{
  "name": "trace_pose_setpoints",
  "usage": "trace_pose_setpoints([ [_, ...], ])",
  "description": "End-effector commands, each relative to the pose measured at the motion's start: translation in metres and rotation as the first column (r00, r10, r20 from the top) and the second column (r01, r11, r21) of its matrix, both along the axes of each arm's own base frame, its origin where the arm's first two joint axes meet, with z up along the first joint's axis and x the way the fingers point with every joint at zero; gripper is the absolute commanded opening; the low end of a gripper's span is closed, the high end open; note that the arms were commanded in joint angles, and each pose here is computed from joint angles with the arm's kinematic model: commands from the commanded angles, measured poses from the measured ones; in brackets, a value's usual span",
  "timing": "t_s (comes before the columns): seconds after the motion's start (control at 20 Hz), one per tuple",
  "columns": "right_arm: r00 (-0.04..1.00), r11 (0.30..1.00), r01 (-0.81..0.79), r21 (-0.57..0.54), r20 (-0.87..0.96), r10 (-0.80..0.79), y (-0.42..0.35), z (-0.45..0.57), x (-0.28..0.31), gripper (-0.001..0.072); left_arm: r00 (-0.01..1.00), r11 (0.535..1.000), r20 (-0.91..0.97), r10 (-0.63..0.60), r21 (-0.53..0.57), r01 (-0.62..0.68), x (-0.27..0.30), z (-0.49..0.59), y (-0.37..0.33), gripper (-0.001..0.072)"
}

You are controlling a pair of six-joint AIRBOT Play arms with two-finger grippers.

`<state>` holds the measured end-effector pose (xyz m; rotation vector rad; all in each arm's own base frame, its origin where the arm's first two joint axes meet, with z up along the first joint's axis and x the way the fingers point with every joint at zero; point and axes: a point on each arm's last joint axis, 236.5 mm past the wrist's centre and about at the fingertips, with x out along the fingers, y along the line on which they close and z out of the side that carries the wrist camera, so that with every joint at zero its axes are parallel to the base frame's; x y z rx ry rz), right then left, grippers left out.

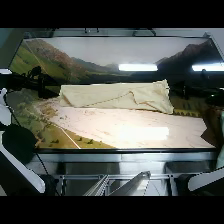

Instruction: Fold the shirts.

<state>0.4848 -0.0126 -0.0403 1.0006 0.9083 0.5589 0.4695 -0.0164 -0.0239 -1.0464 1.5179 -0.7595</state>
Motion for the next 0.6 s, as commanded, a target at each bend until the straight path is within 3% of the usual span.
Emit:
trace_pose_setpoints([
  [0.0,0.998,0.999,-0.032,0.022,0.045,0.031,-0.007,0.011,-0.009,0.0381,0.998,0.990,0.040,0.052,-0.130,-0.047,0.009,0.029,0.002,0.0679],
  [0.05,0.998,0.998,-0.034,0.051,0.055,0.031,-0.001,0.017,-0.006,0.0380,0.997,0.984,0.056,0.057,-0.170,-0.046,0.013,0.039,-0.004,0.0514],
  [0.1,0.999,0.994,-0.013,0.110,0.049,0.007,0.007,0.025,0.001,0.0381,0.996,0.979,0.069,0.054,-0.202,-0.039,0.015,0.046,-0.011,0.0180],
  [0.15,0.999,0.984,0.018,0.179,0.028,-0.023,0.014,0.034,0.008,0.0381,0.995,0.975,0.089,0.053,-0.221,-0.032,0.018,0.051,-0.020,-0.0002],
  [0.2,0.999,0.969,0.045,0.242,0.016,-0.051,0.018,0.045,0.016,0.0379,0.991,0.975,0.122,0.054,-0.219,-0.026,0.023,0.052,-0.028,-0.0002],
  [0.25,0.997,0.959,0.055,0.279,0.035,-0.068,0.020,0.055,0.021,0.0313,0.981,0.979,0.189,0.040,-0.206,-0.001,0.026,0.056,-0.035,-0.0002],
  [0.3,0.997,0.959,0.027,0.283,0.065,-0.047,0.021,0.063,0.020,0.0021,0.963,0.982,0.268,0.026,-0.187,0.025,0.028,0.064,-0.040,-0.0003],
  [0.45,0.984,0.983,-0.075,0.169,0.169,0.046,0.025,0.073,0.004,0.0016,0.916,0.997,0.395,-0.064,-0.022,0.079,0.020,0.079,-0.045,-0.0003],
  [0.55,0.982,0.988,-0.154,0.002,0.112,0.152,0.029,0.054,-0.017,0.0016,0.904,0.987,0.404,-0.137,0.130,0.091,0.003,0.080,-0.045,-0.0003],
])
